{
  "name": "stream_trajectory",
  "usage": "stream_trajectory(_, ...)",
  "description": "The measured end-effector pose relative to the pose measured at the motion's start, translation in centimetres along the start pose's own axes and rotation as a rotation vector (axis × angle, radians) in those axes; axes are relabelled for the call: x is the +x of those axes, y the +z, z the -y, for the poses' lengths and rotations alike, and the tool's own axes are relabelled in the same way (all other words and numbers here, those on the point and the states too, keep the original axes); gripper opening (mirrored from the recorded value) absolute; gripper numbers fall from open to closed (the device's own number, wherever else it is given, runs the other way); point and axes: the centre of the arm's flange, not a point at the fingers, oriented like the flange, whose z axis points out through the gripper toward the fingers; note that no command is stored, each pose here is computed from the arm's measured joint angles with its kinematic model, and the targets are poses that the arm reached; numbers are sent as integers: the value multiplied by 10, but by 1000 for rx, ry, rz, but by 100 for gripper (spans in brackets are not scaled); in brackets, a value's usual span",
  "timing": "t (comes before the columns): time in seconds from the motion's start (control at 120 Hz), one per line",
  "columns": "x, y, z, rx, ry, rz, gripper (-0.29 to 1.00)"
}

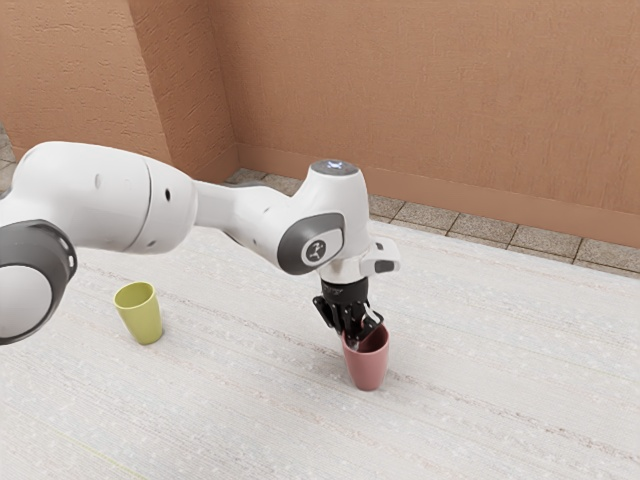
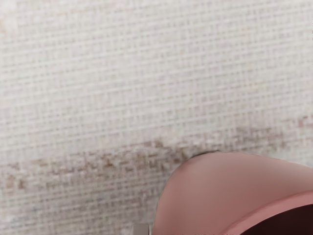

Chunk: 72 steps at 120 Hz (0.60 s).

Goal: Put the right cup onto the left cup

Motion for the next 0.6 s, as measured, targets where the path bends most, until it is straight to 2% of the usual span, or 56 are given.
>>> stream_trajectory(0.267,-1,-40,12,16,-11,-55,-8)
stream_trajectory(0.6,-4,-97,122,94,-138,-68,-8)
